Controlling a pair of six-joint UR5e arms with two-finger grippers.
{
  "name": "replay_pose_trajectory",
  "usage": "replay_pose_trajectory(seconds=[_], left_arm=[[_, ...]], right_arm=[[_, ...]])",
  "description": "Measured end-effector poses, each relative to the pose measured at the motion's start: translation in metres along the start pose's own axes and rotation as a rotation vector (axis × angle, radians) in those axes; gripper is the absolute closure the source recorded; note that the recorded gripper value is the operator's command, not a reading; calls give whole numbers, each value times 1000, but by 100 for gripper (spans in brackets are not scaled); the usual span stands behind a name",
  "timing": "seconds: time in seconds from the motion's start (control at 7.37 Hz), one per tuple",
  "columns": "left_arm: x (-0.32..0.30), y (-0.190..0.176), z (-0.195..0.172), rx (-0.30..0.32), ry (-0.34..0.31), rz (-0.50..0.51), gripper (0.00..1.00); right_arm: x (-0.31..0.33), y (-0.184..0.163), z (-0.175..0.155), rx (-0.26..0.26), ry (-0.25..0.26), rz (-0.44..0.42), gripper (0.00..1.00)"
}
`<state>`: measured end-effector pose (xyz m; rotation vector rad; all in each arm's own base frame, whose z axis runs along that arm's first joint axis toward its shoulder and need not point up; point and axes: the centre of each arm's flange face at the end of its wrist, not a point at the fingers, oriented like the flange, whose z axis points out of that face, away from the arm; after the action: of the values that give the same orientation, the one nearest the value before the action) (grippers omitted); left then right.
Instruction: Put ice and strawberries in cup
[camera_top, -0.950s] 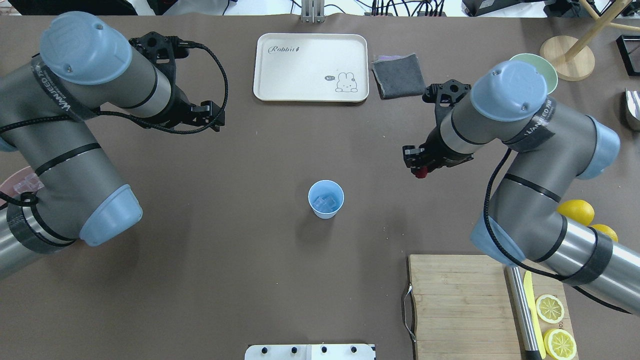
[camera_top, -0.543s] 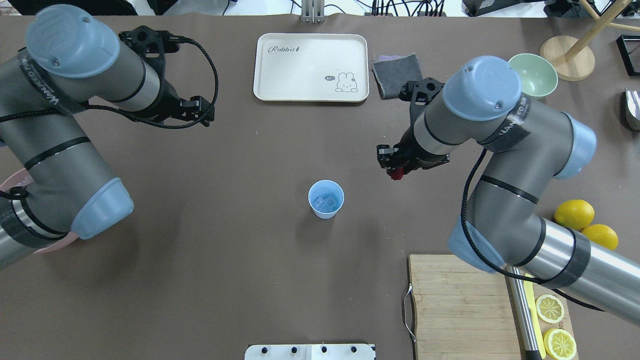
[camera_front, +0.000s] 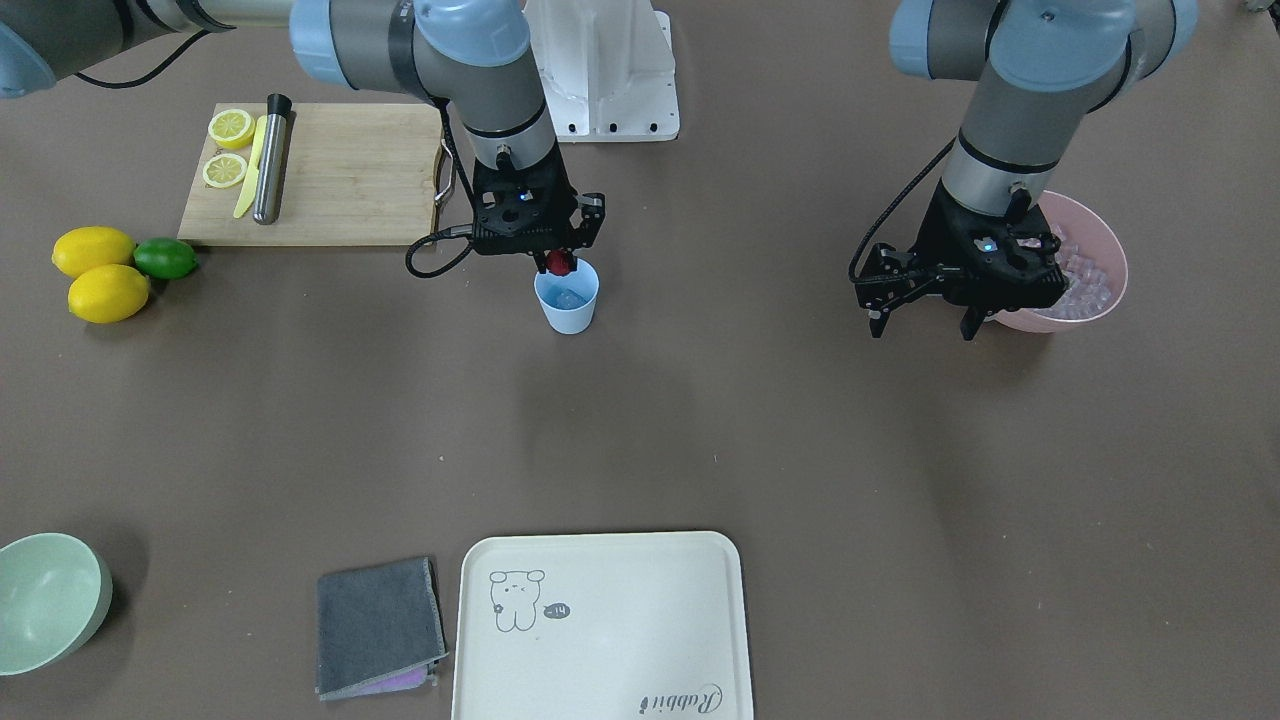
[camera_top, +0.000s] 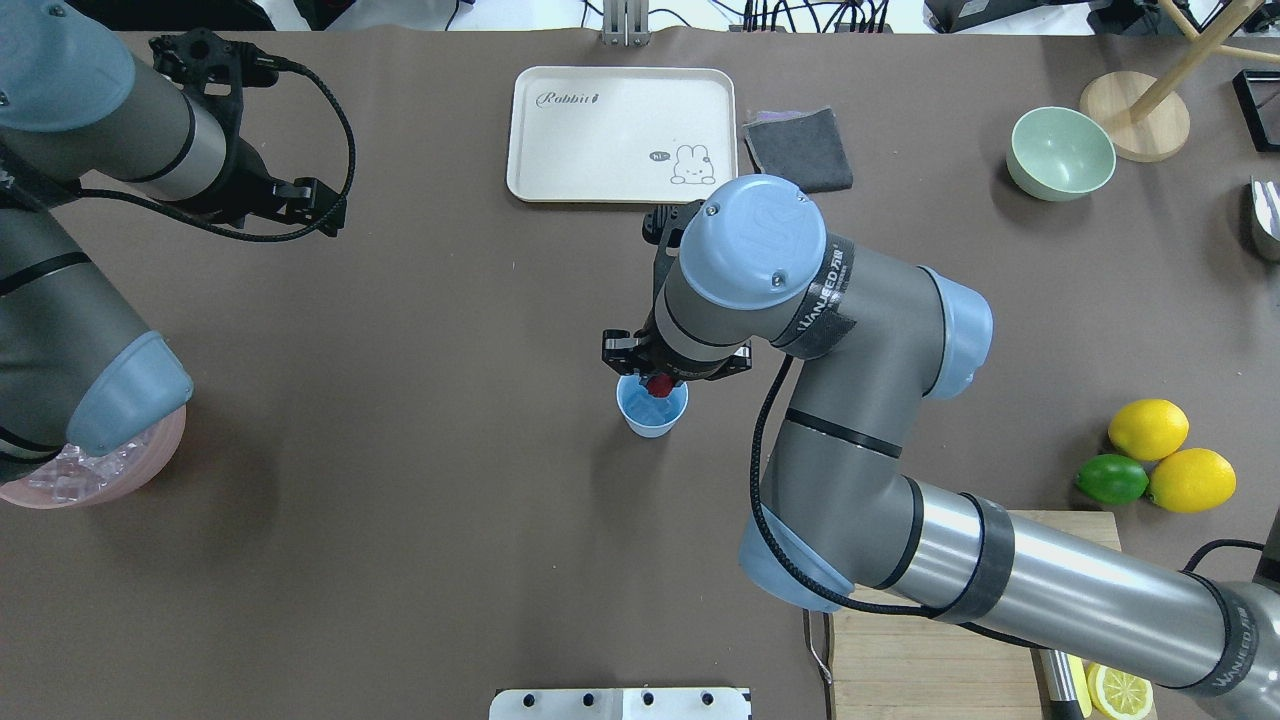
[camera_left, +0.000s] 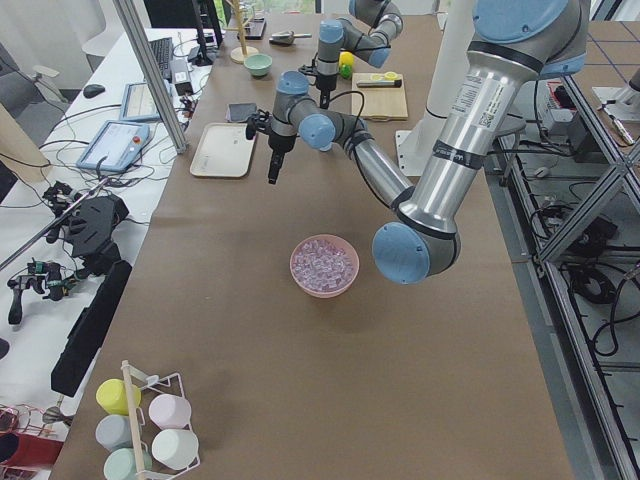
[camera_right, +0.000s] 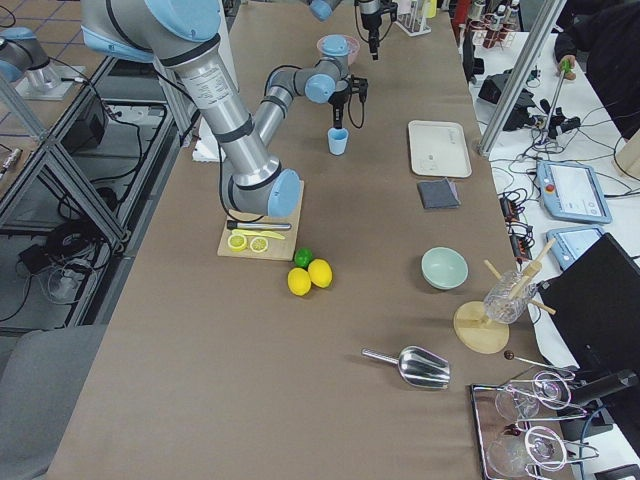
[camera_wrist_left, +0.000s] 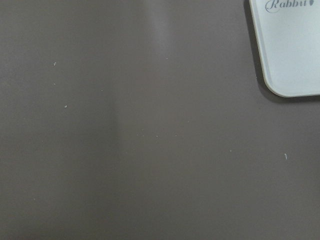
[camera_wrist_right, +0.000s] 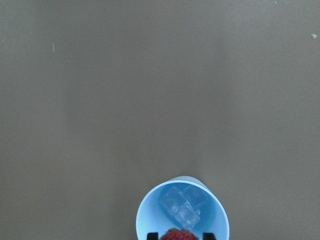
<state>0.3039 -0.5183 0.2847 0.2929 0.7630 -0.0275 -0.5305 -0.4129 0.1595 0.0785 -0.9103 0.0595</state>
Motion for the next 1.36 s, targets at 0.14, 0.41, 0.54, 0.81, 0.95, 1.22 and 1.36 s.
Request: replay_pose_trajectory(seconds=[0.14,0.41,0.54,0.81,0.95,1.22,1.36], left_arm=[[0,0,0,0,0,0,4],[0,0,-1,1,0,-1,4],[0,0,-1,1,0,-2,4],[0,1,-1,1,0,-5,4],[-3,3,-2,0,-2,-6,4],[-17,2,-8,-8,-2,9,4],[-44,-4,-14,-25,0,36,4]], right_arm=[[-6,-1,6,-3,8,-2,64],[-7,0,15,-11,21,-11,0],[-7,2,18,-14,25,-15,0],[-5,4,22,-19,32,-23,0],[-2,1,21,-15,33,-22,0],[45,-23,5,12,47,-41,0],[98,-41,-13,23,62,-79,0]])
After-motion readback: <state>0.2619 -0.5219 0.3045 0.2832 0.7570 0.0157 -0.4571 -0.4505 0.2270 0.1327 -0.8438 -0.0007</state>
